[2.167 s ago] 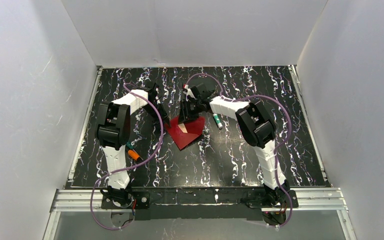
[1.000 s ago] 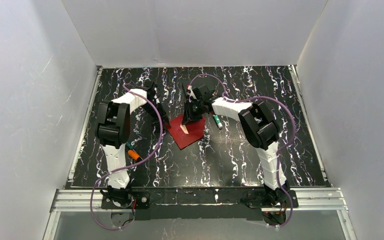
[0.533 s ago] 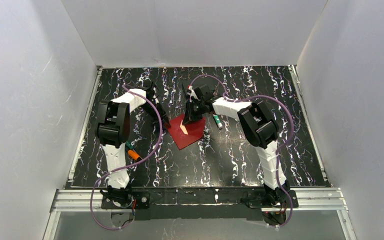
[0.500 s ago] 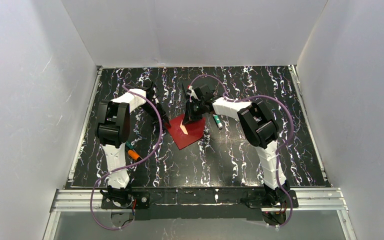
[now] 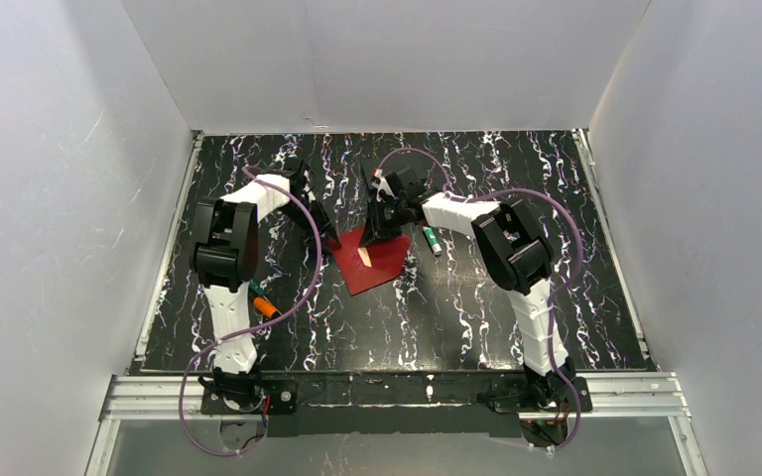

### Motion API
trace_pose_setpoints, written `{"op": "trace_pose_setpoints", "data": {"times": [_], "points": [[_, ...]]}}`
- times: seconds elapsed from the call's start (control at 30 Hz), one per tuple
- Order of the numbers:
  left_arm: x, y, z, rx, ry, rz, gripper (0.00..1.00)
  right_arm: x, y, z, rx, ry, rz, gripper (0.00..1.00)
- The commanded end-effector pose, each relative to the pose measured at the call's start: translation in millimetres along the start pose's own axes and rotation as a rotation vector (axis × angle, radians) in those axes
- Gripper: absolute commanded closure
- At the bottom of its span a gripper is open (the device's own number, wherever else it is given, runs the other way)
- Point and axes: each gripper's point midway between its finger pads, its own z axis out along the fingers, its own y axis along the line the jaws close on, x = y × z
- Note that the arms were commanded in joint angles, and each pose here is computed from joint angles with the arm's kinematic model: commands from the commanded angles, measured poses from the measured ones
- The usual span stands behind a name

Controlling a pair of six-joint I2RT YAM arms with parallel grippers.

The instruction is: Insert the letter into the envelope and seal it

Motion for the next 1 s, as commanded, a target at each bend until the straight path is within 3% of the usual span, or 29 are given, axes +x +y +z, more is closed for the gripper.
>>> {"op": "trace_pose_setpoints", "data": {"times": [0.0, 0.27, 0.43, 0.6, 0.8, 0.97], "points": [[-23, -9, 0, -0.002, -0.077, 0.064, 0.65, -24, 17, -28, 0.004, -0.073, -0.025, 0.72], [-28, -36, -42, 0.063, -0.15, 0.151, 0.52, -62, 22, -97, 0.055, -0.245, -0.025, 0.58], [-23, -31, -74, 0.04, -0.237, 0.19, 0.46, -57, -14, -133, 0.304, -0.301, -0.06, 0.36], [-26, -12, -114, -0.011, -0.418, 0.224, 0.37, -35, -71, -167, 0.642, -0.249, -0.11, 0.15], [-31, 4, -153, -0.007, -0.578, 0.202, 0.2, -5, -98, -161, 0.719, -0.094, -0.141, 0.14], [-36, 13, -171, -0.021, -0.64, 0.18, 0.02, 5, -98, -142, 0.638, -0.056, -0.139, 0.27]]}}
